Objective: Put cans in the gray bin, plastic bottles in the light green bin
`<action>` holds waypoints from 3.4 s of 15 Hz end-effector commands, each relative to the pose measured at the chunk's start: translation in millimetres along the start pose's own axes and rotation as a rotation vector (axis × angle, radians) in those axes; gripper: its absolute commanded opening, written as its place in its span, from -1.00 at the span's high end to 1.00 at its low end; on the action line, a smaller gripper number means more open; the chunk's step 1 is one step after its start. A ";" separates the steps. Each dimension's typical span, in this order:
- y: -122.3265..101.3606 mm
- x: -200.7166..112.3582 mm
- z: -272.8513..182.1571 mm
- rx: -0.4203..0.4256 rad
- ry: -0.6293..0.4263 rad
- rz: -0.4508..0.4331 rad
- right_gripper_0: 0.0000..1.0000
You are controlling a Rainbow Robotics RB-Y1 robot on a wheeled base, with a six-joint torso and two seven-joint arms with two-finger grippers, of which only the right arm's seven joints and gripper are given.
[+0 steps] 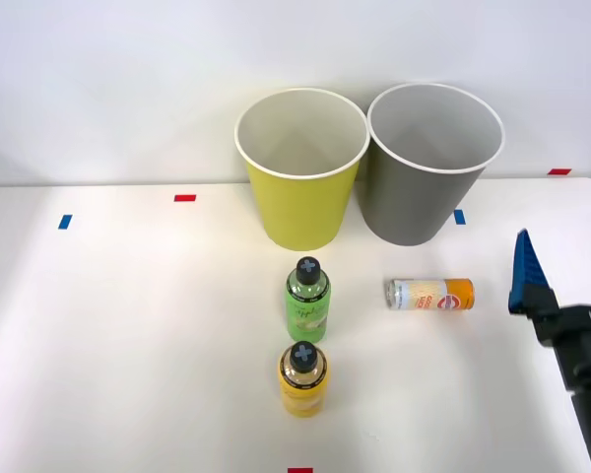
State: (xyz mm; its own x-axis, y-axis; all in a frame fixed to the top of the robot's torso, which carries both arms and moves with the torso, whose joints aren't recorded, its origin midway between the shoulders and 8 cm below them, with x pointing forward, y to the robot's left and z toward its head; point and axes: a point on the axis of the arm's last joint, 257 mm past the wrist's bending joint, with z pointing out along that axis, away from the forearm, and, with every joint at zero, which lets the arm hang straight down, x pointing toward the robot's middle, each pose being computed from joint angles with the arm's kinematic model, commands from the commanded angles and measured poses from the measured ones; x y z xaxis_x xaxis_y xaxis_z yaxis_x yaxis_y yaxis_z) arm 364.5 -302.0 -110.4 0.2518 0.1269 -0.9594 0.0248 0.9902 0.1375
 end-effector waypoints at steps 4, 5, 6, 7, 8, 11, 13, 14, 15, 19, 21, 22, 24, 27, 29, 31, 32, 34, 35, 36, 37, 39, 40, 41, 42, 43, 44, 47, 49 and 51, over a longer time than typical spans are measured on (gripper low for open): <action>-28.2 42.1 -59.9 0.086 0.137 -0.070 -1.00; -34.3 50.1 -67.2 0.106 0.146 -0.076 -1.00; -41.1 59.5 -73.9 0.120 0.146 -0.088 -1.00; -48.3 70.1 -79.8 0.130 0.140 -0.102 -1.00; -53.8 79.3 -83.7 0.136 0.139 -0.112 -1.00; -65.9 95.4 -86.8 0.139 0.148 -0.156 -1.00; -69.0 100.1 -90.0 0.141 0.162 -0.173 -1.00; -71.8 104.4 -93.6 0.143 0.174 -0.182 -1.00; -74.3 112.0 -100.2 0.146 0.196 -0.185 -1.00; -75.7 122.2 -118.9 0.123 0.197 -0.209 -1.00; -67.1 124.3 -122.6 0.092 0.184 -0.177 -1.00; -59.9 125.1 -124.0 0.071 0.179 -0.148 -1.00; -47.0 125.2 -128.7 0.027 0.177 -0.103 -1.00; -27.1 123.7 -142.4 -0.043 0.181 -0.024 -1.00; -18.1 124.9 -150.0 -0.075 0.192 -0.011 -1.00; -11.5 132.3 -157.3 -0.106 0.202 -0.032 -1.00; -6.3 136.5 -162.7 -0.142 0.190 -0.037 -1.00; 1.3 143.4 -174.2 -0.204 0.169 -0.050 -1.00; 6.9 143.7 -178.7 -0.230 0.161 -0.062 -1.00; 10.8 141.7 -183.6 -0.246 0.152 -0.088 -1.00; 16.4 140.3 -190.2 -0.250 0.142 -0.131 -1.00; 23.8 140.5 -201.8 -0.224 0.141 -0.144 -1.00; 24.7 140.4 -207.7 -0.198 0.141 -0.159 -1.00; 25.6 140.6 -212.1 -0.174 0.144 -0.156 -1.00; 28.3 141.0 -217.1 -0.151 0.150 -0.129 -1.00; 29.1 139.8 -220.6 -0.130 0.149 -0.100 -1.00; 30.4 137.6 -223.0 -0.110 0.143 -0.066 -1.00; 26.4 136.0 -226.6 -0.071 0.139 -0.040 -1.00; 22.5 140.6 -232.1 -0.059 0.151 -0.034 -1.00; 18.3 140.8 -233.1 -0.056 0.155 -0.043 -1.00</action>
State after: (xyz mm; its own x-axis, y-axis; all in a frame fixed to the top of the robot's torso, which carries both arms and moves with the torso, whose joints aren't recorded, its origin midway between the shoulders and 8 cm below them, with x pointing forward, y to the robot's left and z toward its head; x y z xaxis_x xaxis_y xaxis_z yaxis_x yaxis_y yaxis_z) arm 175.2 -250.8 -299.6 0.1016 0.0917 -0.9906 -0.0240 0.9957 0.0897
